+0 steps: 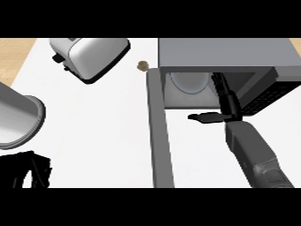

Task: Pick up the milk, place it into the microwave and close the microwave

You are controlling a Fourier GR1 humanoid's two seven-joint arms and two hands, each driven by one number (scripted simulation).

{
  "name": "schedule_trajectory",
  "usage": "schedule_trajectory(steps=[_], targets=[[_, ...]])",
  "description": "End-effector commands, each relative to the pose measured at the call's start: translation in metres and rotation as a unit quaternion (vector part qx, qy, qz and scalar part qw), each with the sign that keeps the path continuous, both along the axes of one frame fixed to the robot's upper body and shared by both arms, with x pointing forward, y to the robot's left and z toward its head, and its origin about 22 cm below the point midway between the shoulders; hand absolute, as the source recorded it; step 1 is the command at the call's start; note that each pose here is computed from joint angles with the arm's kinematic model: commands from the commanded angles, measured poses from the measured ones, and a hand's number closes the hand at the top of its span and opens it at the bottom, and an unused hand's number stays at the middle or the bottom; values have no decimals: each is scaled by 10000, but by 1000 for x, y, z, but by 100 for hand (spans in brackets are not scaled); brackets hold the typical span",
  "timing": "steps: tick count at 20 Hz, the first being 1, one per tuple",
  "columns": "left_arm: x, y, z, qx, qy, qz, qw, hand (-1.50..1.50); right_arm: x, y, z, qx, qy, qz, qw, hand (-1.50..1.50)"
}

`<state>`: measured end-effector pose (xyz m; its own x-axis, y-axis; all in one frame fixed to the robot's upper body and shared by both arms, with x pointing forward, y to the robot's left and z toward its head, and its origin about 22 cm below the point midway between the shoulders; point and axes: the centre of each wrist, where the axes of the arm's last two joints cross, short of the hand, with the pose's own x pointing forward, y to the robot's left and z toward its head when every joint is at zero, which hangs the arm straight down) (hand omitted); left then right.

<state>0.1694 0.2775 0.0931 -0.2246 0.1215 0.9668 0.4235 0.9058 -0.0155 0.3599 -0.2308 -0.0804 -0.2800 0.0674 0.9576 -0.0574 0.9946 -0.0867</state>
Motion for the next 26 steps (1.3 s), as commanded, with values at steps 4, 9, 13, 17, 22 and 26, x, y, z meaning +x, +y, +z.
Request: schedule_trajectory(steps=[4,9,13,17,22,26], targets=[[23,-34,-9,267,59,-503,9984,150,-48,-12,-37,9,136,148,9998,-150],[23,-56,4,451,-72,-468,9979,150,-86,-32,-46,108,85,-106,9998,-150],[52,-94,-1,728,-216,-878,9932,150,-109,-62,-39,94,12,-164,9998,-150],[76,-125,-11,942,-152,-1181,9884,150,-137,-78,-32,28,15,-84,10000,-150],[79,-161,-43,1525,-73,-1511,9767,150,-182,-92,-19,-26,-132,-143,9998,-150],[65,-188,-91,1742,204,-1524,9726,150,-199,-101,3,-154,-356,-81,9992,-150]])
